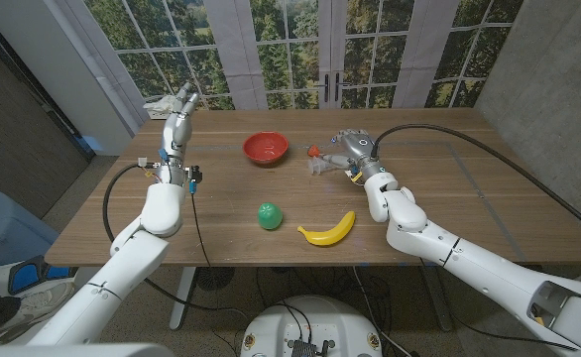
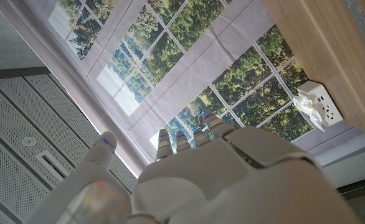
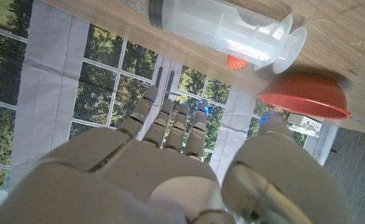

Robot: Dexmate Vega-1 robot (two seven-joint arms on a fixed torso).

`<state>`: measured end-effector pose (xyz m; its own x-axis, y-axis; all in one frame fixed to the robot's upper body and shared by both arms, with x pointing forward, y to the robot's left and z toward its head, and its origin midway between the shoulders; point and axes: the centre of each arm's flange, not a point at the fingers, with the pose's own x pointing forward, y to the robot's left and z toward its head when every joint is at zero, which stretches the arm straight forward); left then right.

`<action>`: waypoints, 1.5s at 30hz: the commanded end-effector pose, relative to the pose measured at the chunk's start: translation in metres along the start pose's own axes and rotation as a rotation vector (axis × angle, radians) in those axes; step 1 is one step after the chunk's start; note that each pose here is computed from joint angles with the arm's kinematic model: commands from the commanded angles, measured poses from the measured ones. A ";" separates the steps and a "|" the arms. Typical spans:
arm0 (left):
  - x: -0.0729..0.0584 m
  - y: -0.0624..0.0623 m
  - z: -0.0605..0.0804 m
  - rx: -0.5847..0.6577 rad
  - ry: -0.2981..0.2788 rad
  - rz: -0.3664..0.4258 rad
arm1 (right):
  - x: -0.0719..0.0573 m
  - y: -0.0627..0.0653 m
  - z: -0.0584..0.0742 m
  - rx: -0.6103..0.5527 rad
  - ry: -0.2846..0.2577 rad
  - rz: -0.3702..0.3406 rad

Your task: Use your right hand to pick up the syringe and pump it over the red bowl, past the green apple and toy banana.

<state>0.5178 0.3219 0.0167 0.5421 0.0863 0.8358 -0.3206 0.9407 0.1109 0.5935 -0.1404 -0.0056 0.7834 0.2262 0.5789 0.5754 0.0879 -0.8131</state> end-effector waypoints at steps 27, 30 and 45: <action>-0.003 -0.004 -0.004 -0.049 0.017 -0.020 | -0.020 -0.019 -0.053 0.873 -0.119 -0.117; -0.004 -0.005 -0.007 -0.064 0.025 -0.024 | -0.021 -0.020 -0.055 0.916 -0.125 -0.114; -0.007 -0.008 -0.016 -0.172 0.086 -0.087 | -0.036 -0.028 -0.069 1.266 -0.186 -0.149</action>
<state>0.5259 0.3190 0.0067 0.5953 0.0523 0.8018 -0.2158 0.9716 0.0968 0.5774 -0.2028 -0.0013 0.6776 0.2690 0.6845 0.1304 0.8720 -0.4718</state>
